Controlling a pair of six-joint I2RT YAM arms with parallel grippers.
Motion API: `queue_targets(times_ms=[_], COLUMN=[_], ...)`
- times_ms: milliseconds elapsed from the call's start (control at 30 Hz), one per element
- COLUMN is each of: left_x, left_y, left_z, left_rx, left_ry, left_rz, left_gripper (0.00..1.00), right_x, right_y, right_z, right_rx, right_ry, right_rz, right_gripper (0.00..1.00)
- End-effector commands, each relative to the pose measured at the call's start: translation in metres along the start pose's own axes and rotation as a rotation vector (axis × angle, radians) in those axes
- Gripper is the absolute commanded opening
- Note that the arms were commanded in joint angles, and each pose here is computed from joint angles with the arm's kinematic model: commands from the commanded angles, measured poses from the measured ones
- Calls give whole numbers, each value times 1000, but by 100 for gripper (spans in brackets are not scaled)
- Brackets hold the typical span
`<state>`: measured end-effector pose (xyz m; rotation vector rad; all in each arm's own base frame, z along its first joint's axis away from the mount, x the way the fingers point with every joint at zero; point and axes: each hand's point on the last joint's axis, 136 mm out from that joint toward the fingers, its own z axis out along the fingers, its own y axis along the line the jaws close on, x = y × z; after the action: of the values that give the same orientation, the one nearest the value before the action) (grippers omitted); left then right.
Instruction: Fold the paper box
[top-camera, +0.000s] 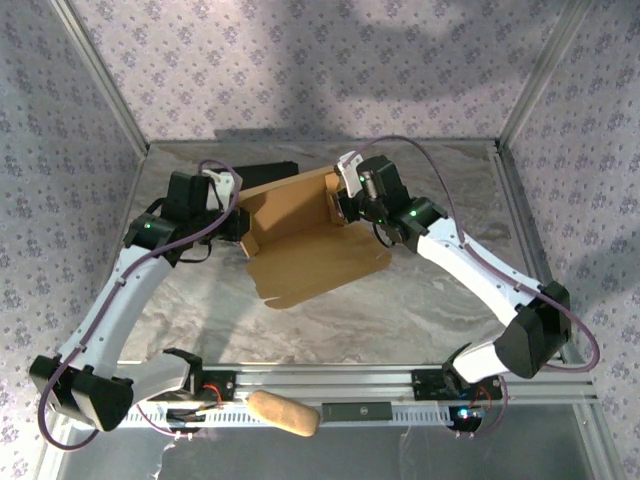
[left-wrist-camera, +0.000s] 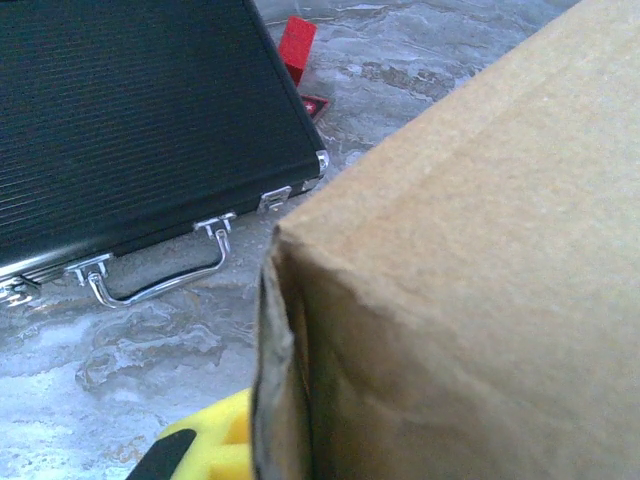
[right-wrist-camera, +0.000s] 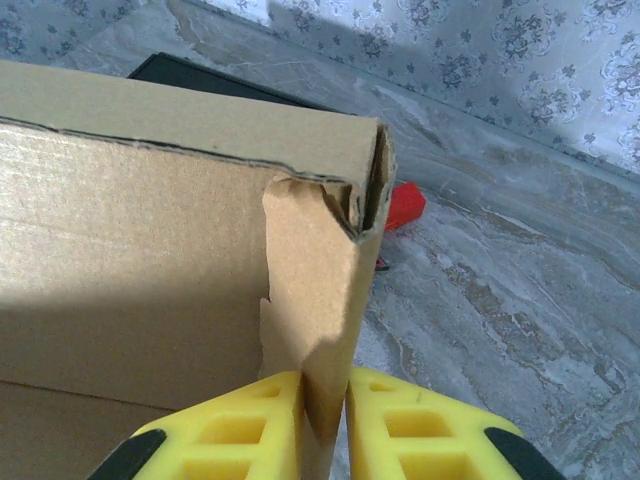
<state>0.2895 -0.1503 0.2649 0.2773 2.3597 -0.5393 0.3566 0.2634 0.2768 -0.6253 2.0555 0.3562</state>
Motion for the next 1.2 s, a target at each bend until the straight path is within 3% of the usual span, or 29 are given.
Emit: queue_targets(times_ms=[0, 333, 567, 767, 900, 1167], left_x=[-32, -34, -35, -33, -32, -31], left_y=[-36, -37, -37, -36, -38, -43], left_z=[-28, -28, -27, -26, -26, -24], left_rx=[143, 142, 145, 141, 129, 88], left_ry=[-121, -123, -122, -122, -123, -132], left_rz=[71, 70, 69, 64, 65, 65], left_gripper=[0, 0, 0, 0, 0, 0], right_x=[9, 16, 14, 11, 10, 9], right_y=[-4, -8, -12, -17, -22, -36], right_z=[0, 2, -2, -5, -4, -5], right_rx=[-9, -26, -20, 47, 122, 327], right_ry=[17, 36, 23, 16, 20, 46], right_rz=[23, 45, 50, 38, 27, 36], right_gripper=[21, 31, 14, 9, 0, 0])
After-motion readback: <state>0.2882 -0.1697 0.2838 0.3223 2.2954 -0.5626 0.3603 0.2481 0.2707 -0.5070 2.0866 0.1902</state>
